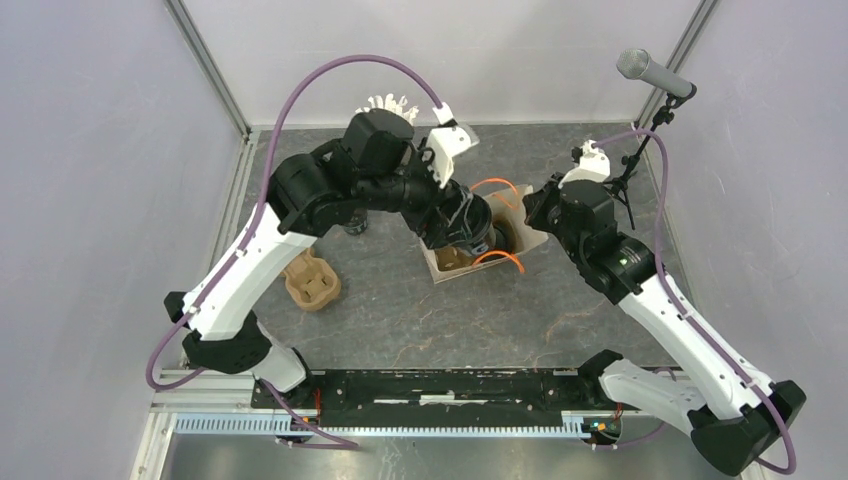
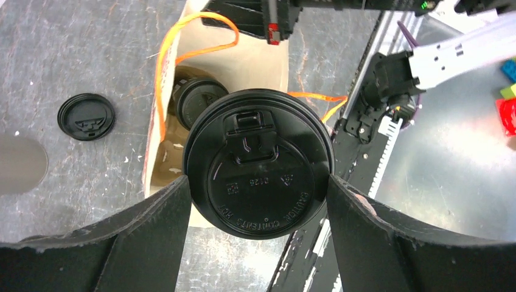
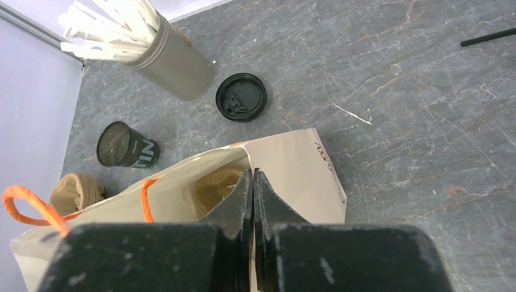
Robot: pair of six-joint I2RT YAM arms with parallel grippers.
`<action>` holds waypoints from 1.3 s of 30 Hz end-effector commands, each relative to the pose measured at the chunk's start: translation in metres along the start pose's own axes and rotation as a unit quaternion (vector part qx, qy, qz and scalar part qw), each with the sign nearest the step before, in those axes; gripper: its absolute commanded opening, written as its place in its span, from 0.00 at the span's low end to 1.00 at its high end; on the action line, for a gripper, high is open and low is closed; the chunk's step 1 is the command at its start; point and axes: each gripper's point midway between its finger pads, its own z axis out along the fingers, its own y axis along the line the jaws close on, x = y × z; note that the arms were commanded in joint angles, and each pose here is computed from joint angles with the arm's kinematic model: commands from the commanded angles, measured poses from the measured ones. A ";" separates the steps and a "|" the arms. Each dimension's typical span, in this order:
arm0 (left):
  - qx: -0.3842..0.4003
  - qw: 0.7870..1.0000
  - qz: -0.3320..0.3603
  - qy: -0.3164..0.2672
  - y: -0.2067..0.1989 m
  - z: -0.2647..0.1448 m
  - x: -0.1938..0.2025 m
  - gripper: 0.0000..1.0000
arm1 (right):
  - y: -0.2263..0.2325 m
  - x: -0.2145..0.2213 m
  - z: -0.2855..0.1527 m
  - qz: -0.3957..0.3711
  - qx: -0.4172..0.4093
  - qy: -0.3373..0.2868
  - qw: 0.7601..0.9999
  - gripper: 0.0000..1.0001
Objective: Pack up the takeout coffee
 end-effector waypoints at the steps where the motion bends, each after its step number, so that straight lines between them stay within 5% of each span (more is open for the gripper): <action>1: -0.006 0.997 0.070 -0.030 -0.011 -0.012 -0.008 0.56 | -0.001 -0.004 -0.015 -0.022 -0.022 -0.007 1.000 0.00; 14: 0.004 0.988 0.151 -0.018 -0.024 0.006 0.010 0.56 | -0.007 0.040 -0.034 -0.053 -0.084 0.035 0.994 0.00; 39: 0.008 0.989 0.146 0.003 -0.034 -0.026 0.036 0.54 | -0.011 0.053 -0.056 -0.045 -0.131 0.026 0.990 0.00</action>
